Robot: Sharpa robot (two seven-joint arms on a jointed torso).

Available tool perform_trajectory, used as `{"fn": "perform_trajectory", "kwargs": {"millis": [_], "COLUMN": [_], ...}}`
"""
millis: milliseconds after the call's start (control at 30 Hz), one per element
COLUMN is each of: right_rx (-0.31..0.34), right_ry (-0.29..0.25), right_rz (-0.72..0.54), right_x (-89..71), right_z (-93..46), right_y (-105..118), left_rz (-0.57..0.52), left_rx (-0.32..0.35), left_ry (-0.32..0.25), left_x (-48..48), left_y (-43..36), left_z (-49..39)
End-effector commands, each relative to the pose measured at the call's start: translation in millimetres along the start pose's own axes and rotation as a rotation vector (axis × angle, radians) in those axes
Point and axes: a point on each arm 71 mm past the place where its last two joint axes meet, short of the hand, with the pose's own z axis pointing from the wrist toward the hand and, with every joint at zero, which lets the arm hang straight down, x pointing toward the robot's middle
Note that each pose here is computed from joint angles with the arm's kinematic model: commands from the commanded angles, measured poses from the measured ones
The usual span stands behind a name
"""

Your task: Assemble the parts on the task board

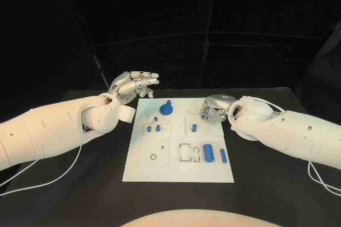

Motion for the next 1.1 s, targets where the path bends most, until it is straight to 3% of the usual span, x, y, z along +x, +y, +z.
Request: {"fn": "perform_trajectory", "kwargs": {"millis": [33, 567, 1100], "right_rx": [0.011, 0.030, 0.029], "right_ry": [0.037, 0.047, -0.052], "right_rz": [-0.006, -0.029, -0.037], "right_x": [2.8, 6.6, 0.1], "right_z": [0.8, 3.2, 0.7], "right_y": [0.0, 0.8, 4.9], "left_rz": [-0.002, 0.001, 0.004], "left_rx": [0.007, -0.001, -0.005], "left_ry": [0.018, 0.021, 0.016], "left_x": [1.4, 0.9, -0.8], "left_y": [-1.1, -0.4, -0.6], "left_z": [0.5, 0.9, 0.4]}}
